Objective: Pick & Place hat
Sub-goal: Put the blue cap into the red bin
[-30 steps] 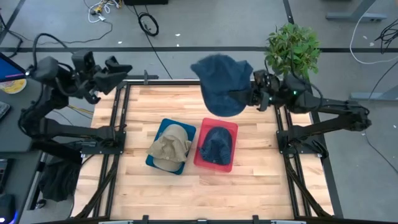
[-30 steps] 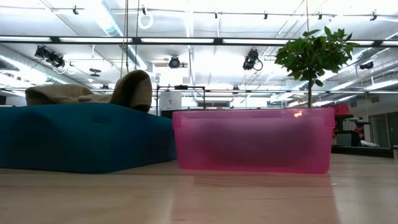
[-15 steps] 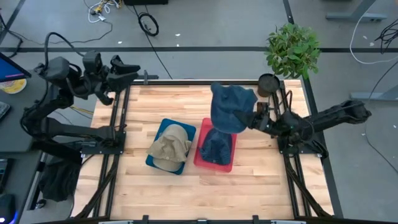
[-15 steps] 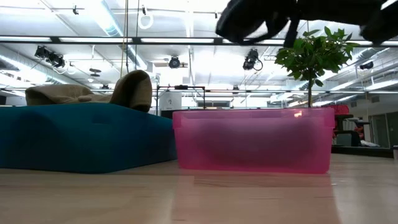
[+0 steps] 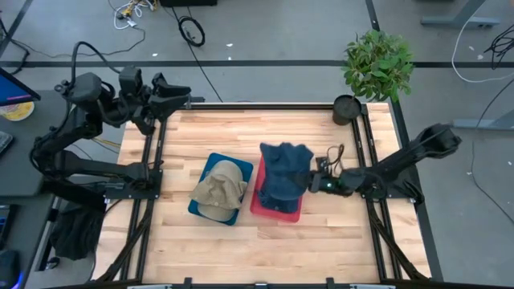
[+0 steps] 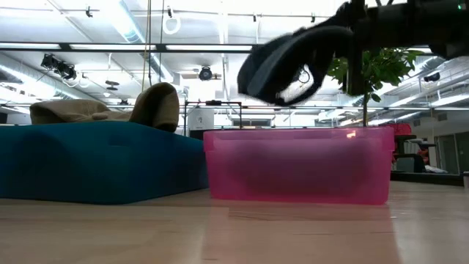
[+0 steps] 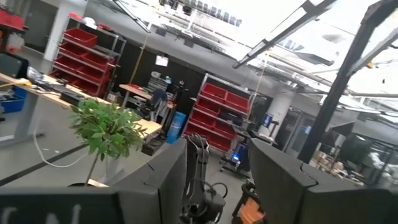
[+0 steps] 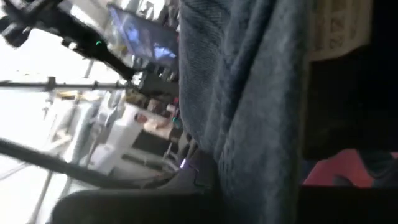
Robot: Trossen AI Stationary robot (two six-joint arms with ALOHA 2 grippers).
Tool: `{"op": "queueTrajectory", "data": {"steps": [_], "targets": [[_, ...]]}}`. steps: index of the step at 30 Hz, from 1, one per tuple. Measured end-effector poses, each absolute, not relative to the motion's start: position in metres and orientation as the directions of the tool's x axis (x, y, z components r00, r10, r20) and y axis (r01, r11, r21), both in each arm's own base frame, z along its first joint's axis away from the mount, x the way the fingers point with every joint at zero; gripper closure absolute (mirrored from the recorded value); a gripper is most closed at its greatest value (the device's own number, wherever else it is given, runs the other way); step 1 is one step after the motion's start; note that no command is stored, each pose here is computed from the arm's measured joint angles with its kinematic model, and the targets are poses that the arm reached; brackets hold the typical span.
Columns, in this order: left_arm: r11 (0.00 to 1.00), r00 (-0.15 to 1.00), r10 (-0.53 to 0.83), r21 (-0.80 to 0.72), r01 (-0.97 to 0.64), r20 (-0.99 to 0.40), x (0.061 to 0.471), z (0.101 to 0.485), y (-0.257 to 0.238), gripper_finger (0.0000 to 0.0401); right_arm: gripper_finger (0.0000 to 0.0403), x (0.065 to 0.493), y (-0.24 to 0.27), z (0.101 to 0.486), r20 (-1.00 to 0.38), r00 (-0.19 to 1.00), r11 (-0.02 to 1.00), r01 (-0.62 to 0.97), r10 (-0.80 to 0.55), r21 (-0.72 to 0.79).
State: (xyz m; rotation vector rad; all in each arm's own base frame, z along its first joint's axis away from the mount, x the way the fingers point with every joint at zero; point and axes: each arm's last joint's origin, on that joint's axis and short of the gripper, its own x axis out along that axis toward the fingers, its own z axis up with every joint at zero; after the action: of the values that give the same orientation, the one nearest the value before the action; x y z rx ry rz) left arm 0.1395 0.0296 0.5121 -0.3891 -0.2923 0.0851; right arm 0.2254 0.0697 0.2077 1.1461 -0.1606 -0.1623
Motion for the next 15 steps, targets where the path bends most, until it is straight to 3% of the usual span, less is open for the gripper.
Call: {"op": "queueTrajectory", "data": {"steps": [7,15], "targets": [[0.922,0.958,0.115,-0.388,-0.004,0.263,0.14,0.512,0.029,0.0224,0.0397,0.241,0.09,0.184,0.019,0.953,0.344,0.091,-0.304,0.935],[0.917,0.96,0.115,-0.399,-0.004,0.255,0.142,0.511,0.029,0.0224,0.0397,0.269,0.108,0.167,-0.047,0.962,0.354,0.144,-0.267,0.924]]}}
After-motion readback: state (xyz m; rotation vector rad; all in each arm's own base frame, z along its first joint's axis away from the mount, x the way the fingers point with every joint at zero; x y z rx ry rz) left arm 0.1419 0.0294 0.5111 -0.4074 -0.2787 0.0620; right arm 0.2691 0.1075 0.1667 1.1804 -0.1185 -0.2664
